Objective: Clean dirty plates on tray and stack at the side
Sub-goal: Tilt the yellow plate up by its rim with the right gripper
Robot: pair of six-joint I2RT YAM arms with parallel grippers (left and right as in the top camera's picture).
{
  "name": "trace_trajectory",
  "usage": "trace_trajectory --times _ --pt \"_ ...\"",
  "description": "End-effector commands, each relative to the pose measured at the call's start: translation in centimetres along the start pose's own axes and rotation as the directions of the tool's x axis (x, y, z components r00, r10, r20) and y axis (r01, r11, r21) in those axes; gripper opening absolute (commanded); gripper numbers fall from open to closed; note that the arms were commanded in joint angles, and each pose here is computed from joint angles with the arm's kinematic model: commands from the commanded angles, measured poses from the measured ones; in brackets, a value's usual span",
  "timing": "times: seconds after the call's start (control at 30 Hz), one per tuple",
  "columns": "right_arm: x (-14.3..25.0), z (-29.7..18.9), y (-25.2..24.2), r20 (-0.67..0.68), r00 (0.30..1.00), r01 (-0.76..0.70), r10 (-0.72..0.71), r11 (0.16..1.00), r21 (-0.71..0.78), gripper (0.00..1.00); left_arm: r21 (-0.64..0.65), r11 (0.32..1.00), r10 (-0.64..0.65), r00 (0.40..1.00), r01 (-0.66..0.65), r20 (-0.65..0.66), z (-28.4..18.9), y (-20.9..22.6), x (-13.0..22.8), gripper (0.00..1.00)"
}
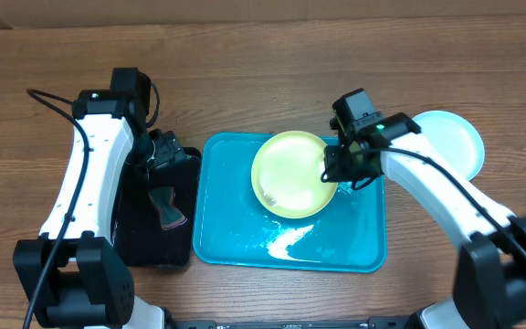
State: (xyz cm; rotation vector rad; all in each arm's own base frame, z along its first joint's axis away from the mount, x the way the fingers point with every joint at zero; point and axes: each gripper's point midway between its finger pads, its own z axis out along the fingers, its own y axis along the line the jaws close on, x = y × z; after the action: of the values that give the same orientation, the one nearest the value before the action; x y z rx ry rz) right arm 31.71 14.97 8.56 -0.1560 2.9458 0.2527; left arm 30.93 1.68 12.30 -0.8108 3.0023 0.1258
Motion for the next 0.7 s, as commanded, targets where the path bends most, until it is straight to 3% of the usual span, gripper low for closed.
trace_trajectory --times 0.0,0.17,0.3,0.47,0.67 --pt "-1.9 -4.1 -0.2 0.145 0.987 0.064 -0.071 0.997 0.049 0.04 0.020 1.000 0.006 1.000 -0.006 0.014 -1.0 -0.4 0.0 1.00" --pt "-2.4 -8.3 -0.4 0.274 0.950 0.108 -0.149 0.981 0.160 0.04 0.057 0.998 0.007 1.000 -0.007 -0.011 -1.0 -1.0 0.5 1.00" --pt "-2.8 -11.9 -1.2 0.335 0.905 0.141 -0.261 0.928 0.345 0.04 0.083 0.997 0.008 1.000 -0.006 -0.022 -1.0 -1.4 0.7 1.00" --pt "-3.0 -14.8 -1.6 0.337 0.863 0.151 -0.376 0.829 0.539 0.04 0.084 0.996 0.008 1.000 -0.006 -0.022 -1.0 -1.5 0.6 1.00" --pt "-2.8 -15.9 -0.4 0.323 0.821 0.185 -0.470 0.756 0.628 0.04 0.086 0.996 0.008 1.000 -0.006 -0.024 -1.0 -1.5 0.7 1.00"
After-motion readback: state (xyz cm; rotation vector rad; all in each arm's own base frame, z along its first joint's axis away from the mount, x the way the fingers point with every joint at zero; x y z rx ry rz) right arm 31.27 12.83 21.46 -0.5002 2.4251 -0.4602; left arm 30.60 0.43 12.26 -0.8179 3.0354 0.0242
